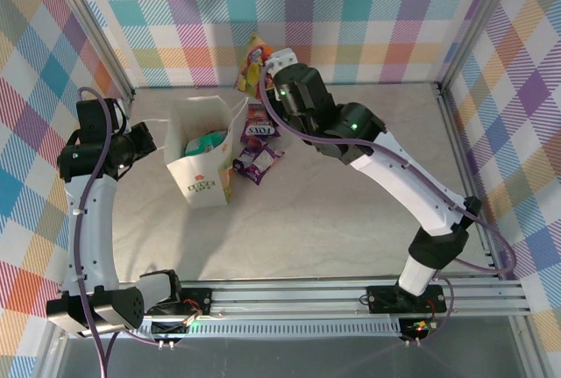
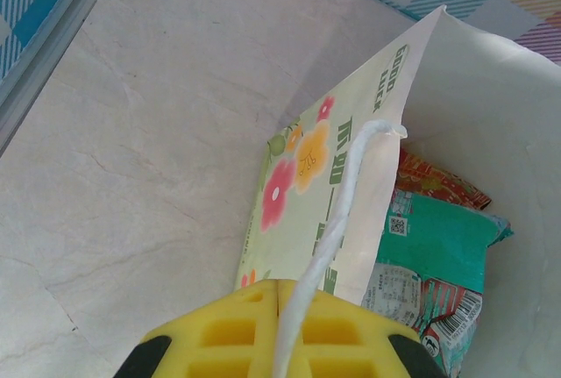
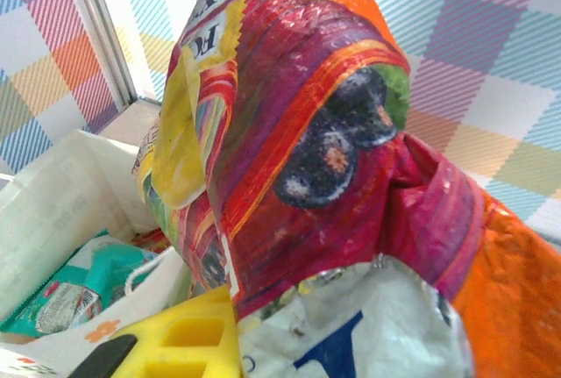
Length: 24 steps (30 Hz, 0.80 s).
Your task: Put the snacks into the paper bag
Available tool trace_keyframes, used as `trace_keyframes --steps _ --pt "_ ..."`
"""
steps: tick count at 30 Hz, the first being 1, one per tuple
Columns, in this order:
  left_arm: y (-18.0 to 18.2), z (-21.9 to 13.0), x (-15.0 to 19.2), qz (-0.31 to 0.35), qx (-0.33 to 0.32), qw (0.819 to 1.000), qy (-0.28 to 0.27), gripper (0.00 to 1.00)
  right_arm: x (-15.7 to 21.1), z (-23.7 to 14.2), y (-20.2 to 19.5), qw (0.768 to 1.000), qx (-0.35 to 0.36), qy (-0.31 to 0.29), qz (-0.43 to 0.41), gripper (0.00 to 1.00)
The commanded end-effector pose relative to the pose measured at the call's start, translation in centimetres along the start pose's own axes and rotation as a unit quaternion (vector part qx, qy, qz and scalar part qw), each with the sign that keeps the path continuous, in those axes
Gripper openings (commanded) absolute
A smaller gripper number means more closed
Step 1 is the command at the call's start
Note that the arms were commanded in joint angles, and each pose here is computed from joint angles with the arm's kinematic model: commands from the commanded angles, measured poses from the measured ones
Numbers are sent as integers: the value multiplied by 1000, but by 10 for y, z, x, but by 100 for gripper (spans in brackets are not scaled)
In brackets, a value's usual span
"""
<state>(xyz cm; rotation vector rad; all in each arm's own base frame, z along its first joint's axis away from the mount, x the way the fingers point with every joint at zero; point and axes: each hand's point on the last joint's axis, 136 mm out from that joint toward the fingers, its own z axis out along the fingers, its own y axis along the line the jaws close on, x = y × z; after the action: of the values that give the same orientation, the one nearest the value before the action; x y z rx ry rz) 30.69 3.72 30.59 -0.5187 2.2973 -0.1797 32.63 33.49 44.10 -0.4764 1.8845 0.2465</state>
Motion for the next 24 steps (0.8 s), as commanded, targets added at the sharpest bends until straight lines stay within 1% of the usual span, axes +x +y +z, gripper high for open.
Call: trace_keyframes --steps 1,7,13,18,24 --pt "2 -10 -6 -1 3 1000 -18 4 -34 -5 14 998 -19 -53 -7 20" --pt "3 -11 -5 1 0 1000 -20 4 -49 4 43 996 -66 -67 -11 21" --pt "3 -11 -5 0 2 1000 -22 4 -58 17 64 992 -97 -86 -2 21" --pt "4 -10 -5 1 0 1000 -22 4 -59 30 87 986 -137 -97 -7 21" --pt "6 -11 -4 3 -7 1000 -23 4 -54 48 106 982 -160 -101 -24 22"
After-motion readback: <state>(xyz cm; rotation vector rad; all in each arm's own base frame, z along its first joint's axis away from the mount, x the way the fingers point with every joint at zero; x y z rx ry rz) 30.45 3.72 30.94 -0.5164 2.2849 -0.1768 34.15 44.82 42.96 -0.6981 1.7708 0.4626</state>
